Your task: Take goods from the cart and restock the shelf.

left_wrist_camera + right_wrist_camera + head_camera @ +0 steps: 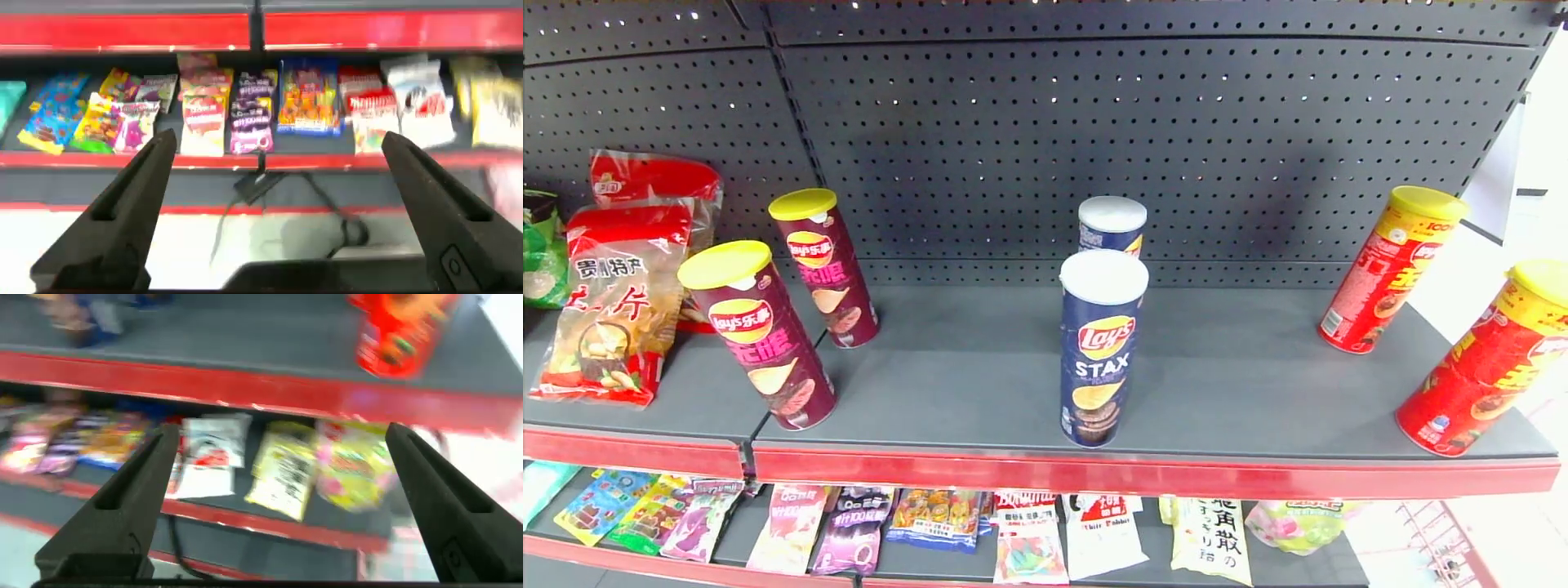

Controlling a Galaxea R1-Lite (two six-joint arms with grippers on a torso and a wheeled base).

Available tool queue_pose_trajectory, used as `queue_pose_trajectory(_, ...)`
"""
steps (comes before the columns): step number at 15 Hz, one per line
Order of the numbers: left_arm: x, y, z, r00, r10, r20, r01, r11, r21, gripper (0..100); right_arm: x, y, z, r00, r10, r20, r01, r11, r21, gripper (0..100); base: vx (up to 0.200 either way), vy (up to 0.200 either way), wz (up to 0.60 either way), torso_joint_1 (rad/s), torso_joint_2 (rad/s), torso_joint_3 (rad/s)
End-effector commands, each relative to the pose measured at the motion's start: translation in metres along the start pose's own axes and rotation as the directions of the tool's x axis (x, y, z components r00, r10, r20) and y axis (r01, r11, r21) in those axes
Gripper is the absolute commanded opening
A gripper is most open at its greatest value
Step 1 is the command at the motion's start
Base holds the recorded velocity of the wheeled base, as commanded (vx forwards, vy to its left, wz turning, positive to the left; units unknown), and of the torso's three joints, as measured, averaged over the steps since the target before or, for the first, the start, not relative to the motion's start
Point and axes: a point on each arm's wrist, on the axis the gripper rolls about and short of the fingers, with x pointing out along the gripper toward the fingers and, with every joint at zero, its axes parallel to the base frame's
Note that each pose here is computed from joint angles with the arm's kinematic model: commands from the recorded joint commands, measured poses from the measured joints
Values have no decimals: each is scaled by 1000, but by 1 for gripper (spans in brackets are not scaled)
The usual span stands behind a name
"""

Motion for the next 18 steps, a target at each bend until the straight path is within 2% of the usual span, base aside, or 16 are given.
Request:
queue_pose_trajectory(1,17,-4,-20,984,-64,164,72,996,-46,100,3,1,-1,990,-138,-31,139,990,14,100,0,0,0,0,0,0)
queue_pose_trajectory(2,33,-7,-33,972,-84,218,94,995,-35,100,1,2,-1,985,-171,-5,171,985,18,100,0,0,0,0,0,0)
queue_pose_trajectory(3,39,-8,-37,961,-93,261,101,995,-15,100,-3,3,-4,990,-139,36,139,990,11,100,0,0,0,0,0,0)
queue_pose_trajectory(4,39,-8,-36,969,-73,236,78,997,-14,100,-4,4,-14,991,-79,106,83,996,-33,100,0,0,0,0,0,0)
queue_pose_trajectory(6,40,-8,-36,977,73,201,-65,997,-47,100,-4,4,-13,991,-74,111,78,997,-27,100,0,0,0,0,0,0)
queue_pose_trajectory(7,40,-8,-36,976,93,196,-84,995,-53,100,-4,4,-13,992,-74,103,77,997,-26,100,0,0,0,0,0,0)
queue_pose_trajectory(8,39,-8,-36,974,79,214,-69,996,-54,100,-3,4,-13,992,-74,103,77,997,-25,100,0,0,0,0,0,0)
queue_pose_trajectory(10,38,-10,-38,964,-55,262,65,998,-27,100,-4,4,-13,991,-76,111,78,997,-17,100,0,0,0,0,0,0)
queue_pose_trajectory(11,38,-10,-38,964,-70,255,78,997,-19,100,-4,4,-13,991,-76,111,78,997,-19,100,0,0,0,0,0,0)
queue_pose_trajectory(12,39,-10,-41,972,-74,222,77,997,-5,100,-4,4,-13,991,-76,111,78,997,-20,100,0,0,0,0,0,0)
queue_pose_trajectory(13,39,-11,-41,971,-82,224,82,997,7,100,-4,4,-13,991,-77,111,80,997,-20,100,0,0,0,0,0,0)
queue_pose_trajectory(18,39,-11,-41,971,-84,224,84,996,9,100,-4,4,-13,991,-77,111,80,997,-19,100,0,0,0,0,0,0)
